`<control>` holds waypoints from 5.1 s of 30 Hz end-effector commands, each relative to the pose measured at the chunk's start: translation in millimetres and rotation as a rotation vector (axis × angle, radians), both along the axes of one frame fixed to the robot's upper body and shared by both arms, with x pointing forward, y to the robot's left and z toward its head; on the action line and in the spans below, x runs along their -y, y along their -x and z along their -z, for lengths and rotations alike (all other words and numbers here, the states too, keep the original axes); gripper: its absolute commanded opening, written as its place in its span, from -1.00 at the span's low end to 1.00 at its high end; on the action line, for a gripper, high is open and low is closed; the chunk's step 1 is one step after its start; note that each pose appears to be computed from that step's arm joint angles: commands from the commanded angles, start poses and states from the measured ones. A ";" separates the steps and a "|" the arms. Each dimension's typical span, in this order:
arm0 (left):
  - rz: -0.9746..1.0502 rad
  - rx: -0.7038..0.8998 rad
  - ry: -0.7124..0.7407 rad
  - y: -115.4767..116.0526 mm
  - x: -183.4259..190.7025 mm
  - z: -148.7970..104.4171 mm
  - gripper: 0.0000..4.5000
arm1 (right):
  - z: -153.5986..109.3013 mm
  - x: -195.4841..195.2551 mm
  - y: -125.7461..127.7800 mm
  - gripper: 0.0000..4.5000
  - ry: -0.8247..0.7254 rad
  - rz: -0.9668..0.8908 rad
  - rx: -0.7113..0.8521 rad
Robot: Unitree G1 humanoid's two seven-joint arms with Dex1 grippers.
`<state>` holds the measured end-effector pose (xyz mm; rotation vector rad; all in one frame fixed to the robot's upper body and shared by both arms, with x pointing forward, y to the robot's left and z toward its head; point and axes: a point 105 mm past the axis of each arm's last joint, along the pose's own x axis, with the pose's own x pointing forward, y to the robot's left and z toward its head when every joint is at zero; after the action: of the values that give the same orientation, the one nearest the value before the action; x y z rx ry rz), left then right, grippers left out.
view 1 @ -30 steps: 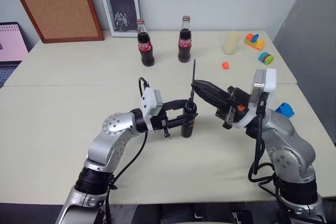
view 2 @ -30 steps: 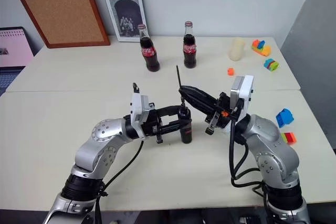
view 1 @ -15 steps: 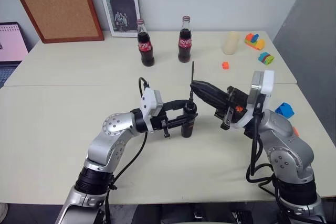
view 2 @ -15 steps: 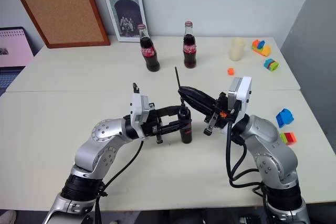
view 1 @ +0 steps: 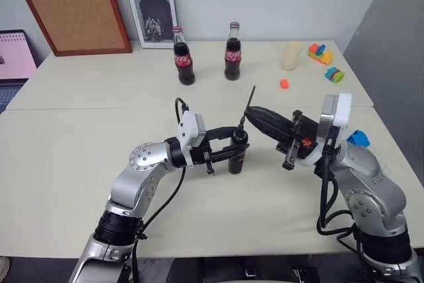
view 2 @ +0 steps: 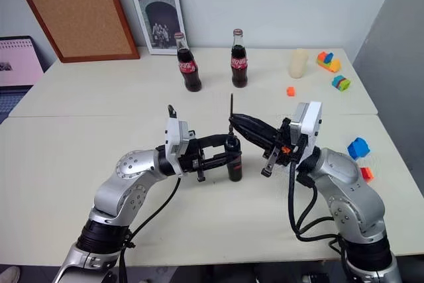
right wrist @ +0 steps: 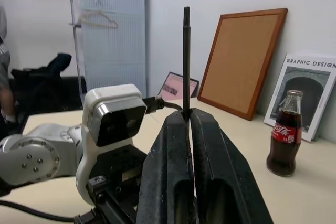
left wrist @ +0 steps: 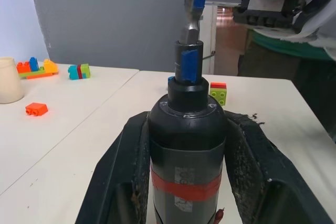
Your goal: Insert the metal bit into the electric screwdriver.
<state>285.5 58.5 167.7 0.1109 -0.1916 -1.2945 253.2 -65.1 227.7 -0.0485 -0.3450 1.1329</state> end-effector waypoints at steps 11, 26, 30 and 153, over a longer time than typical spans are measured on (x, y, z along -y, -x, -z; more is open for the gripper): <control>0.029 -0.001 -0.039 4.1 2.2 5.3 -0.28 | 3.3 -2.4 -9.0 -1.00 0.146 0.021 -0.168; 0.007 -0.004 -0.024 0.5 -0.1 3.1 -0.28 | 0.6 9.5 -9.5 -1.00 0.172 0.064 -0.247; 0.003 0.001 -0.020 0.4 0.1 1.9 -0.28 | 0.6 5.7 -5.8 -1.00 0.189 0.056 -0.247; -0.141 0.094 0.067 -5.1 10.0 -16.0 -0.28 | -21.4 -5.5 2.5 -1.00 0.082 0.280 -0.242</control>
<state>293.7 50.3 173.8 0.1023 -0.2526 -1.1349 255.8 -59.8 250.2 -0.0308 -0.0742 0.8498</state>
